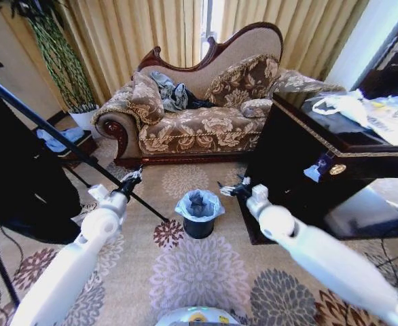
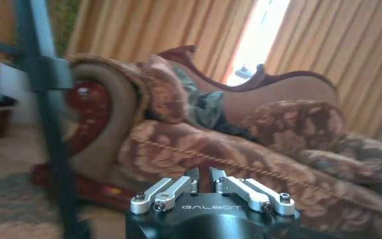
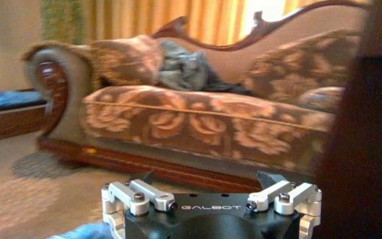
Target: Place a garbage bag over the trash bin.
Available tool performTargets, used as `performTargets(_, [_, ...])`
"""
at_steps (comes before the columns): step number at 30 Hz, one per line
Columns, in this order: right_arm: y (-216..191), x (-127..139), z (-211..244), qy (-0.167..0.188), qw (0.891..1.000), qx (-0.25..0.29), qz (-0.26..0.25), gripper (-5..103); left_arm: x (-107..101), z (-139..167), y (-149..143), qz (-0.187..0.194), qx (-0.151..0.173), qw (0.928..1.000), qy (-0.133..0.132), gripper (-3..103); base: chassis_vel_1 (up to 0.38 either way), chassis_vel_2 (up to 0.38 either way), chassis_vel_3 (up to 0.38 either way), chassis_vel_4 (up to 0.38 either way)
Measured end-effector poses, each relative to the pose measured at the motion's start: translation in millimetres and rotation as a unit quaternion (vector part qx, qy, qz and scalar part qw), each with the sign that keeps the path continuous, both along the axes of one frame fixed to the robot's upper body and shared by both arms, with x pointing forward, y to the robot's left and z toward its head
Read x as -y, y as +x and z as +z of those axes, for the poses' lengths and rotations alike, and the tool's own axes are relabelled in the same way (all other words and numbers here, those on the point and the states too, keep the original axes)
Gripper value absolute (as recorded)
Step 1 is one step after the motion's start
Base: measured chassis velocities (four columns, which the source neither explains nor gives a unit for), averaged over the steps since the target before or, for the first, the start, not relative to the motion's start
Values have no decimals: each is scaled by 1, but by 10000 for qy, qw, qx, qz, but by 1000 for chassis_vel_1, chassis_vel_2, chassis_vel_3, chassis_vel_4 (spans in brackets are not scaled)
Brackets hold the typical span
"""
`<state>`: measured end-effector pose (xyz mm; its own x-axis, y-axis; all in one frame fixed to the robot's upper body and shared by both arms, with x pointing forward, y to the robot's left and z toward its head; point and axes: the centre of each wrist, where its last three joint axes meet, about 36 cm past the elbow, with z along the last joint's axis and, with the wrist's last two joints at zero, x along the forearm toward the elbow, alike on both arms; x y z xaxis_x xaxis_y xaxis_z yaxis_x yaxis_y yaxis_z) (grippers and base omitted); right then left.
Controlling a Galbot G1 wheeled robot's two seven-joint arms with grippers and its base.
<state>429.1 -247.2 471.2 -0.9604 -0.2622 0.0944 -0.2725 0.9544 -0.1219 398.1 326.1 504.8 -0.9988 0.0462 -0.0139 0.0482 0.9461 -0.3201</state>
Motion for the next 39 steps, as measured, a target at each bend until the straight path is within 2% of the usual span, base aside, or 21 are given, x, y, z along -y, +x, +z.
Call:
performTargets(1, [-6, 3, -4, 42, 10000, 16, -65, 100, -2, -1, -6, 60, -1, 10000, 23, 12, 0, 0, 0, 0])
performTargets(2, [-20, 10, -10, 116, 9997, 66, -213, 100, -7, 0, -21, 221, 50, 9997, 53, 22, 0, 0, 0, 0])
performTargets(3, [-27, 12, -11, 143, 9995, 123, -254, 100, -9, 2, -32, 307, 86, 9995, 66, 22, 0, 0, 0, 0])
performTargets(4, [-27, 12, -11, 143, 9995, 123, -254, 100, -9, 2, -32, 307, 86, 9995, 66, 22, 0, 0, 0, 0])
performTargets(7, [-57, 19, -15, 173, 9992, 209, -302, 100, -4, 7, -62, 344, 216, 9992, 32, 38, 0, 0, 0, 0])
performTargets(8, [-57, 19, -15, 173, 9992, 209, -302, 100, -4, 7, -62, 344, 216, 9992, 32, 38, 0, 0, 0, 0])
performTargets(9, [-62, 20, -15, 170, 9991, 228, -308, 100, -3, 7, -66, 326, 241, 9992, 15, 43, 0, 0, 0, 0])
performTargets(11, [-91, 23, -13, 164, 9990, 345, -250, 100, 9, 9, -82, 165, 375, 9992, -22, 54, 0, 0, 0, 0])
performTargets(14, [-110, 23, -14, 165, 9990, 356, -215, 100, 17, 9, -89, 40, 485, 9988, 3, 59, 0, 0, 0, 0])
performTargets(15, [-121, 22, -15, 174, 9990, 363, -190, 100, 22, 8, -91, -31, 517, 9987, 8, 65, 0, 0, 0, 0])
performTargets(16, [-144, 18, -14, 188, 9990, 390, -133, 100, 34, 6, -98, -158, 572, 9982, -46, 71, 0, 0, 0, 0])
performTargets(19, [-165, 10, -13, 189, 9990, 395, -123, 100, 45, 3, -107, -203, 563, 9981, -141, 76, 0, 0, 0, 0])
performTargets(20, [-177, 4, -13, 197, 9987, 425, -196, 100, 52, -1, -116, -176, 529, 9983, -197, 86, 0, 0, 0, 0])
performTargets(22, [-183, -1, -12, 203, 9985, 442, -249, 100, 57, -5, -123, -167, 511, 9984, -191, 86, 0, 0, 0, 0])
performTargets(24, [-193, -10, -11, 219, 9979, 489, -375, 100, 65, -12, -135, -122, 509, 9986, -119, 97, 0, 0, 0, 0])
performTargets(29, [-194, -21, -8, 266, 9949, 623, -746, 100, 81, -21, -153, -51, 518, 9986, -76, 100, 0, 0, 0, 0])
performTargets(39, [-196, -24, -1, 351, 9935, 758, -771, 100, 87, -20, -163, 118, 570, 9983, 0, 100, 0, 0, 0, 0])
